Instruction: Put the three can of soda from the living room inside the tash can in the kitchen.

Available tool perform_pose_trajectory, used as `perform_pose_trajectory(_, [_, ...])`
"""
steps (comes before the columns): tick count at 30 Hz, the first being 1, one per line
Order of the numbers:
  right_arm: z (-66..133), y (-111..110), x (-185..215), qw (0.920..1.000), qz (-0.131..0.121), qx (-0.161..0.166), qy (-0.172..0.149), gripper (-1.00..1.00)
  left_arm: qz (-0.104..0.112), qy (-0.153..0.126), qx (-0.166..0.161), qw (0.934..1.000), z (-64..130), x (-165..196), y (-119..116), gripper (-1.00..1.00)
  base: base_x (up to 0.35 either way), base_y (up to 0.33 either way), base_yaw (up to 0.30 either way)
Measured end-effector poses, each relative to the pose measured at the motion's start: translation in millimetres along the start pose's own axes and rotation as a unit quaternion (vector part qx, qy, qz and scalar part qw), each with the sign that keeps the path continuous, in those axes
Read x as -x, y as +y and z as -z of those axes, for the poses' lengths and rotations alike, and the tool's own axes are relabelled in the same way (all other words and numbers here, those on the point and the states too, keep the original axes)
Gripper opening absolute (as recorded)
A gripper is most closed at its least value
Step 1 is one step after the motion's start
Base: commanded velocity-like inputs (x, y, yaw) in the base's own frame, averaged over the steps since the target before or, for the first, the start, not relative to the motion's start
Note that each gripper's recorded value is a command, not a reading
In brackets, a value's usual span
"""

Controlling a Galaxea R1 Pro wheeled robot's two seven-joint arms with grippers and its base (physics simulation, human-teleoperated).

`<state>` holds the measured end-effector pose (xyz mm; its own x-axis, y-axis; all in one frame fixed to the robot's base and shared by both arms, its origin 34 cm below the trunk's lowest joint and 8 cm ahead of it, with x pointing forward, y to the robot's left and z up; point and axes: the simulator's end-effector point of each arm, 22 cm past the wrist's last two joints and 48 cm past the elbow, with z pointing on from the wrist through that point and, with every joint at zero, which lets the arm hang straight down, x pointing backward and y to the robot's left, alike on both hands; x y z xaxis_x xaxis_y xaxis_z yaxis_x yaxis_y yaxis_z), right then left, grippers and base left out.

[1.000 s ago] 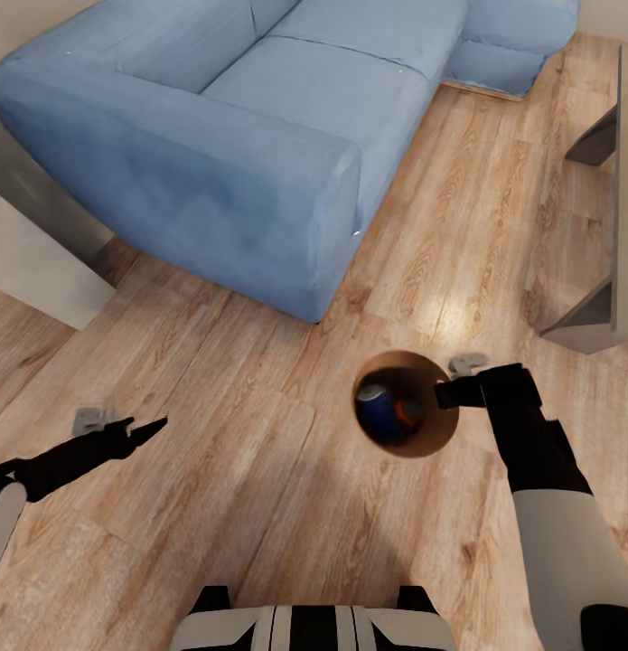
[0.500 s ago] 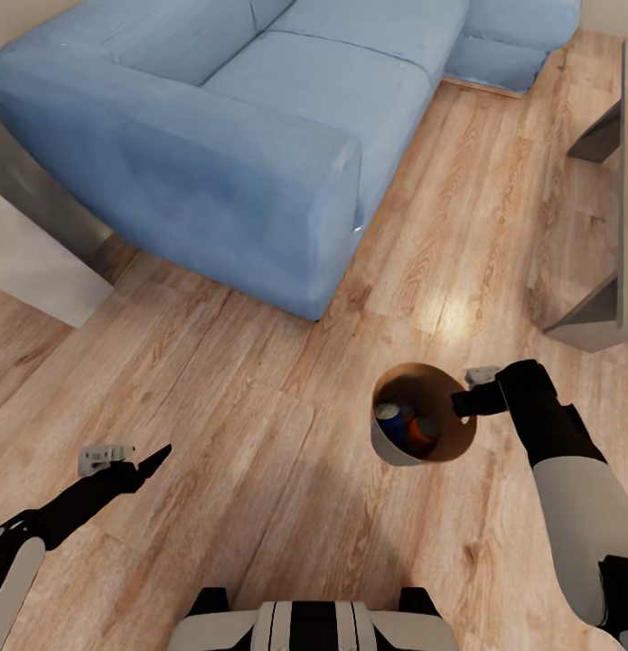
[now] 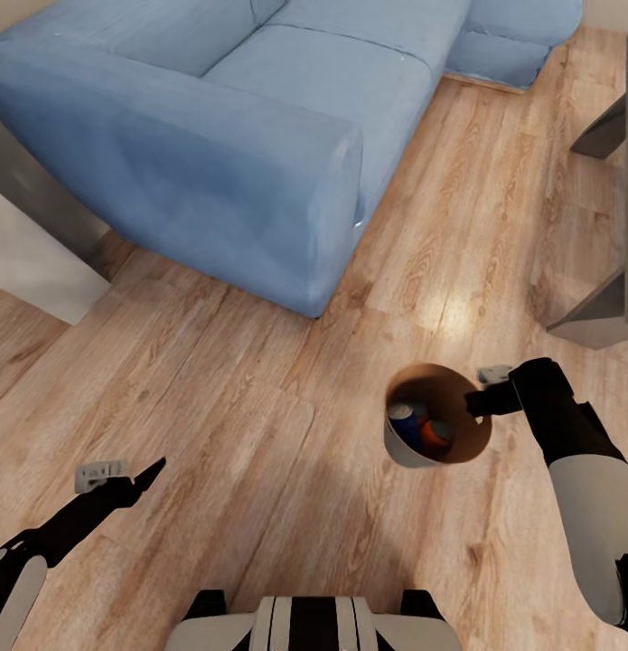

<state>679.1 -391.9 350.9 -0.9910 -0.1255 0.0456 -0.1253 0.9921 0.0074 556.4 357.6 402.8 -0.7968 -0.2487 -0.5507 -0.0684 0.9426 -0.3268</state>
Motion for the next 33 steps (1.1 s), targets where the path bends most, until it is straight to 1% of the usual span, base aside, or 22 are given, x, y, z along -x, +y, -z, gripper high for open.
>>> perform_pose_trajectory(2, [-3.8, -2, -2, 1.0, 0.0, -0.002, 0.001, -1.0, 0.0, 0.0, 0.001, 1.0, -2.7, -3, 2, 1.0, 0.0, 0.0, 0.0])
perform_pose_trajectory(6, [-12.0, 2, -3, 0.9999, -0.007, 0.01, 0.0, -1.0, 0.001, 0.0, 0.001, 1.0, -8.2, -9, 5, 1.0, 0.0, 0.0, 0.0])
perform_pose_trajectory(9, [-18.2, -1, -4, 1.0, -0.003, 0.003, 0.001, -1.0, 0.0, 0.0, 0.001, 1.0, -12.3, -14, 7, 1.0, 0.0, 0.0, 0.0])
perform_pose_trajectory(11, [-18.2, -2, -4, 1.0, -0.001, 0.001, 0.001, -1.0, 0.0, 0.0, 0.001, 1.0, -12.3, -14, 7, 1.0, 0.0, 0.0, 0.0])
perform_pose_trajectory(14, [-18.0, 1, -4, 1.0, -0.006, 0.007, 0.001, -1.0, 0.0, -0.001, 0.002, 1.0, -12.3, -14, 8, 1.0, 0.0, 0.0, 0.0])
perform_pose_trajectory(19, [-28.9, -2, -6, 1.0, -0.002, 0.001, 0.002, -1.0, 0.002, 0.002, 0.004, 1.0, -19.3, -24, 13, 1.0, 0.0, 0.0, 0.0])
perform_pose_trajectory(26, [-44.5, 3, -8, 1.0, -0.003, 0.006, 0.002, -1.0, 0.003, 0.003, 0.006, 1.0, -29.0, -35, 20, 1.0, 0.0, 0.0, 0.0])
perform_pose_trajectory(31, [-44.7, 2, -9, 1.0, -0.003, 0.006, 0.002, -1.0, 0.003, 0.003, 0.007, 1.0, -29.0, -35, 20, 1.0, 0.0, 0.0, 0.0])
perform_pose_trajectory(33, [-48.9, 3, -9, 1.0, -0.004, 0.007, 0.002, -1.0, 0.005, 0.006, 0.008, 0.9999, -31.8, -41, 23, 1.0, 0.0, 0.0, 0.0])
